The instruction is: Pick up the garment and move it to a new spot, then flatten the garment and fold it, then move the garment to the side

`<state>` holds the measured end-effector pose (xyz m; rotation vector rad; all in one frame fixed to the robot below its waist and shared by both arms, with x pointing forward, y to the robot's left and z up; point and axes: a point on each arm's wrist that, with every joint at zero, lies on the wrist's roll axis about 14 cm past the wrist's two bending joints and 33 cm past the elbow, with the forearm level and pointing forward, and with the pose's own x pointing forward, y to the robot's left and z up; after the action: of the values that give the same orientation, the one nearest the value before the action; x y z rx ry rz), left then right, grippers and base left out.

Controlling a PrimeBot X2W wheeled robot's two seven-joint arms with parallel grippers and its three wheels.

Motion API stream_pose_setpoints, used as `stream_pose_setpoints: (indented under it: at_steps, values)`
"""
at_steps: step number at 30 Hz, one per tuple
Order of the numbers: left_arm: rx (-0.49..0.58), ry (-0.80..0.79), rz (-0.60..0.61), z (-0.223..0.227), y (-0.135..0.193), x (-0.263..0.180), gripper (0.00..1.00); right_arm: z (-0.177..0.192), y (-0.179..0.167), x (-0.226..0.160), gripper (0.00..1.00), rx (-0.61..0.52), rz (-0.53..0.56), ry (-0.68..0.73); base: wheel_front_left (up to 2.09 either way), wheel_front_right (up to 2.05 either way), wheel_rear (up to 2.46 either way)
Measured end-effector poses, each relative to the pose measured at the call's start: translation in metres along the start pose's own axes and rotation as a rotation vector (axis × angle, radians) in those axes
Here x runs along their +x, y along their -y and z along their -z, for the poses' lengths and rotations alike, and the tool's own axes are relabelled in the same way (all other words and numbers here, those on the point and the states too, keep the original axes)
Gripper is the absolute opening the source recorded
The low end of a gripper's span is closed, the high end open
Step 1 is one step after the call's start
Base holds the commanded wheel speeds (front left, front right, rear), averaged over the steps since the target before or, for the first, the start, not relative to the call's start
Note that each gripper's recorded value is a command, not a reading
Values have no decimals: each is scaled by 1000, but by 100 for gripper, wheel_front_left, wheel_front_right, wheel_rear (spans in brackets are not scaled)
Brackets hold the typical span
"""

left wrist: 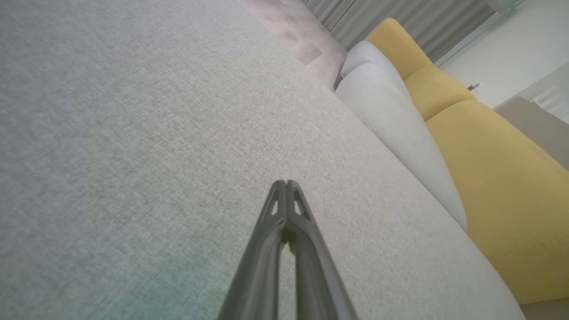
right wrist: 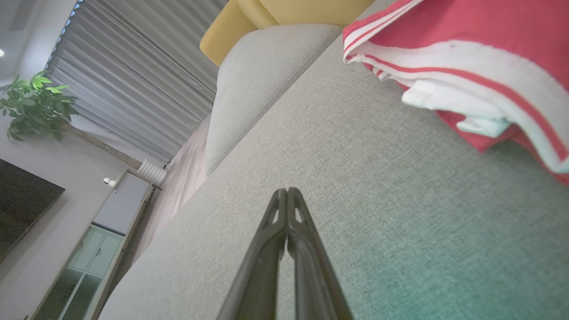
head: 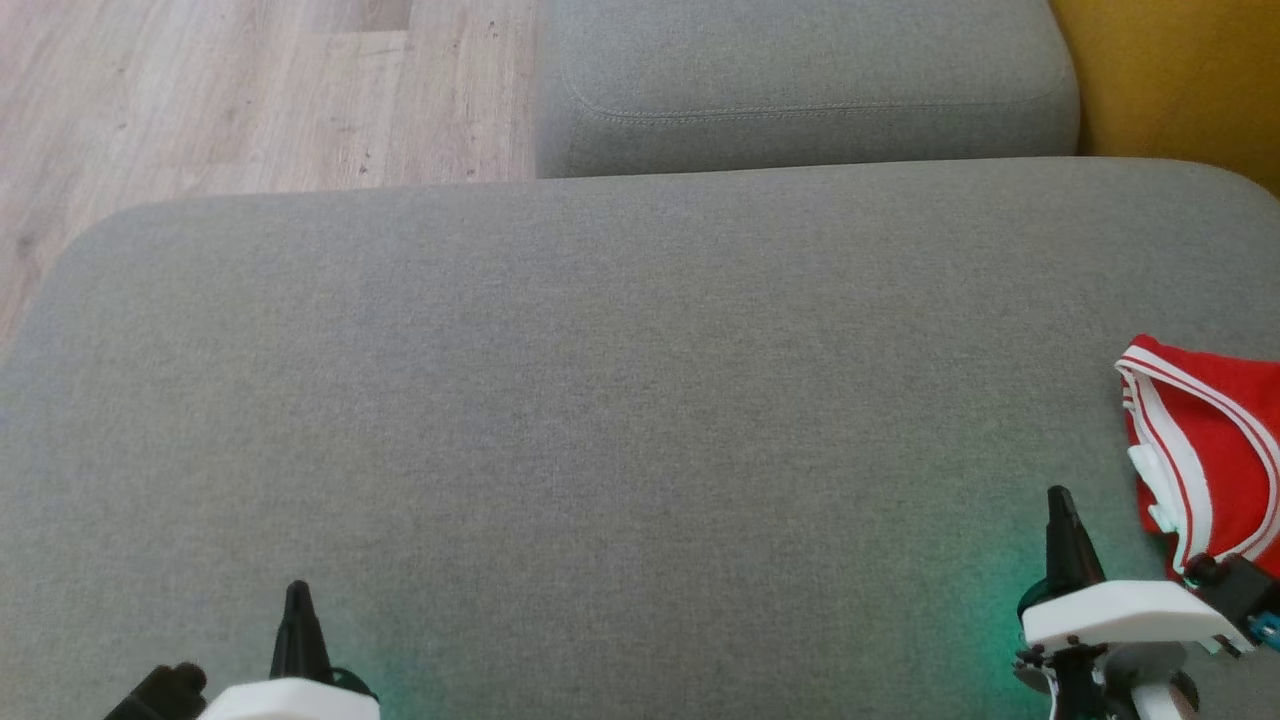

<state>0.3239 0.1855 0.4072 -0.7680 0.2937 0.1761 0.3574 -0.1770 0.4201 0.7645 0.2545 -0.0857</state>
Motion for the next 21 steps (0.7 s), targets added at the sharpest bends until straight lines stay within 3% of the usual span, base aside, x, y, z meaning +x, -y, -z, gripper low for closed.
stream_pose_setpoints:
  at_steps: [21]
  values:
    - [-234,3,32,-13,10,8,0,-16,-2,1,0,240,-6,33,0,0,0]
